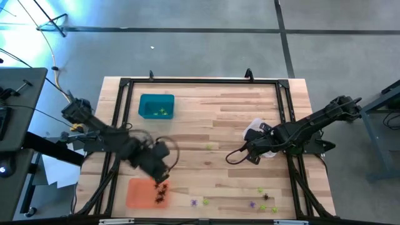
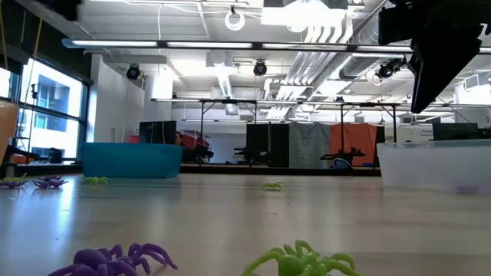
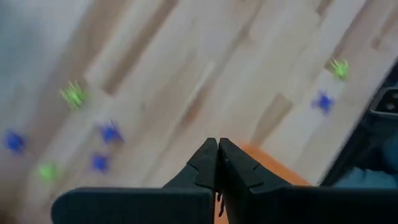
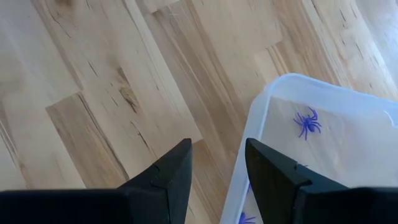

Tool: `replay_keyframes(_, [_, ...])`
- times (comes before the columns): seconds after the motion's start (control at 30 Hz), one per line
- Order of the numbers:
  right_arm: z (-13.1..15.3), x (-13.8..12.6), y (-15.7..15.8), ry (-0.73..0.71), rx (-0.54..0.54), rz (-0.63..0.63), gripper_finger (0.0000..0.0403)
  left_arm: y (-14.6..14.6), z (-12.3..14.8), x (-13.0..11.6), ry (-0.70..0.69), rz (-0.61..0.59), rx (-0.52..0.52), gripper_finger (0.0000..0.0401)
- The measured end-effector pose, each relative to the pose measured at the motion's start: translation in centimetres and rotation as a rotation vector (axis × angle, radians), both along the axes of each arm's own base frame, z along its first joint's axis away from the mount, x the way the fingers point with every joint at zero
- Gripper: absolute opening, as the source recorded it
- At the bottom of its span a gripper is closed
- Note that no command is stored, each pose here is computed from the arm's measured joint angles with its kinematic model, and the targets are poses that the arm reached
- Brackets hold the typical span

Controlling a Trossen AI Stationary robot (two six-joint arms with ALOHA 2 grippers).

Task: Sort Halloween decoration
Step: Put the black spider toy into the orange bin

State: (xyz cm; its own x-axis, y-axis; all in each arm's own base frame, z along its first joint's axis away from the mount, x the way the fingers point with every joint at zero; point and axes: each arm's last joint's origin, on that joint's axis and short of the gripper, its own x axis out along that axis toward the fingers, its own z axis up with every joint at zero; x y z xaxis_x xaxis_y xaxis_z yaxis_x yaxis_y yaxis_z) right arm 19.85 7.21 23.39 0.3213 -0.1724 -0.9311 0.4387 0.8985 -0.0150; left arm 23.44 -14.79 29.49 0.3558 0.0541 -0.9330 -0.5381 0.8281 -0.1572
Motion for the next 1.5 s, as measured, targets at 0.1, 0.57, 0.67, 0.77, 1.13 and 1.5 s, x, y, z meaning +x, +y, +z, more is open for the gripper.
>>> replay_keyframes(0.1, [0.0, 0.0, 0.0, -0.003, 0.001, 0.0, 0.0144, -2.1, -0.7, -1.7, 0.007, 0.066, -0.036, 0.0])
replay_keyframes(0.57, [0.0, 0.1, 0.1, -0.016, 0.006, 0.0, 0.0144, -4.2, -8.3, -7.1, 0.09, 0.278, -0.022, 0.0])
replay_keyframes(0.67, [0.0, 0.1, 0.1, -0.016, 0.007, 0.0, 0.0144, -4.3, -9.2, -6.8, 0.066, 0.291, -0.066, 0.0])
replay_keyframes(0.77, [0.0, 0.2, 0.1, -0.017, 0.007, 0.0, 0.0144, -4.5, -9.2, -6.6, 0.054, 0.294, -0.102, 0.0])
replay_keyframes(1.13, [0.0, 0.2, 0.1, -0.018, 0.008, 0.0, 0.0144, -5.9, -8.4, -6.2, 0.007, 0.292, -0.222, 0.0])
replay_keyframes(1.5, [0.1, 0.2, 0.1, -0.019, 0.008, 0.0, 0.0144, -8.1, -11.0, -5.9, 0.027, 0.303, -0.241, 0.0001])
